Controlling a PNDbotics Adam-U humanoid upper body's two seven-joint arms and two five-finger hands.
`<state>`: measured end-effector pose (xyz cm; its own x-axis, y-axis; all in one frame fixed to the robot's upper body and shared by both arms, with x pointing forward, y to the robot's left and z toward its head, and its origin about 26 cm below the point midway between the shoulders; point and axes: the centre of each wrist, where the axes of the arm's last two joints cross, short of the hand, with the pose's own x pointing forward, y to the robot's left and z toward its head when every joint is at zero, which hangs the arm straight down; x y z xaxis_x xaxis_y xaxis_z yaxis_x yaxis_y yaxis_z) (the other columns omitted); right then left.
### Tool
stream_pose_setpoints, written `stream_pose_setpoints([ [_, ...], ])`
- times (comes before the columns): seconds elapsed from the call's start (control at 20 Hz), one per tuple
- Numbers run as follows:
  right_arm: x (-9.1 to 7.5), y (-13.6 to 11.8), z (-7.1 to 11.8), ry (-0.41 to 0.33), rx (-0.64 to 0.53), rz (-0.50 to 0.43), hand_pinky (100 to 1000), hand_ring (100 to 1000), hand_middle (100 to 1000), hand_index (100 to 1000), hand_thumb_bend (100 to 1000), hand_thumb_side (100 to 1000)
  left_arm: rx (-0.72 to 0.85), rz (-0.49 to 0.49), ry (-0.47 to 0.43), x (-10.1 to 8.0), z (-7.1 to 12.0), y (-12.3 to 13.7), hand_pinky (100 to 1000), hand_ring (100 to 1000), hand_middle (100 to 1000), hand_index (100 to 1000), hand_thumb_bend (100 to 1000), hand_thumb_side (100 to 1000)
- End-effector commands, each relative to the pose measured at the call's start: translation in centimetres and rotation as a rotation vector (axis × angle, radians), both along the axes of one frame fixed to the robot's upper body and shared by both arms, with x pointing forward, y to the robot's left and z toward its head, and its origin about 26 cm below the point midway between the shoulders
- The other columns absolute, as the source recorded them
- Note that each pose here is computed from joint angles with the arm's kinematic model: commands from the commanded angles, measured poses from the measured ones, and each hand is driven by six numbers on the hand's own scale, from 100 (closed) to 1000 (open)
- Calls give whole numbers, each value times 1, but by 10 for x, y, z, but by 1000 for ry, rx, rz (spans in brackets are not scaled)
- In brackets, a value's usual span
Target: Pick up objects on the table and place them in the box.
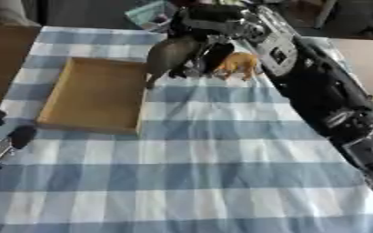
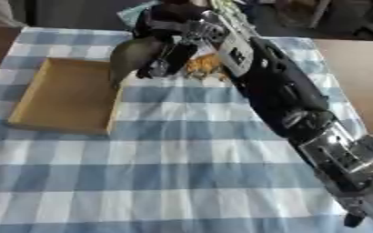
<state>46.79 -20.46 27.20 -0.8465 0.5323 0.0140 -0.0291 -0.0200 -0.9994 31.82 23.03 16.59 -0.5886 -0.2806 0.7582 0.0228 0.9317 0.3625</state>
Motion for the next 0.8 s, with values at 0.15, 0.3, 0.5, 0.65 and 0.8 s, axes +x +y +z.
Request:
stream_pose_setpoints([
  [0.15,8,4,13,-35,4,-30,402,441,426,533,241,329,4,-62,-66,-3,19,-10,535,538,516,675,796,317],
  [0.3,13,6,10,-40,13,-59,408,446,431,537,252,329,6,-91,-81,-3,25,-15,535,538,516,675,796,318],
  [0.5,20,9,5,-65,14,-124,415,452,437,544,281,329,8,-126,-95,-4,30,-21,535,537,516,675,798,319],
  [0.65,25,10,-4,-89,16,-185,427,460,447,554,307,338,6,-140,-100,-4,33,-24,534,537,516,675,798,318],
  [0.8,29,11,-15,-114,20,-239,446,473,461,572,327,353,5,-150,-104,-5,34,-26,534,537,515,675,799,318],
])
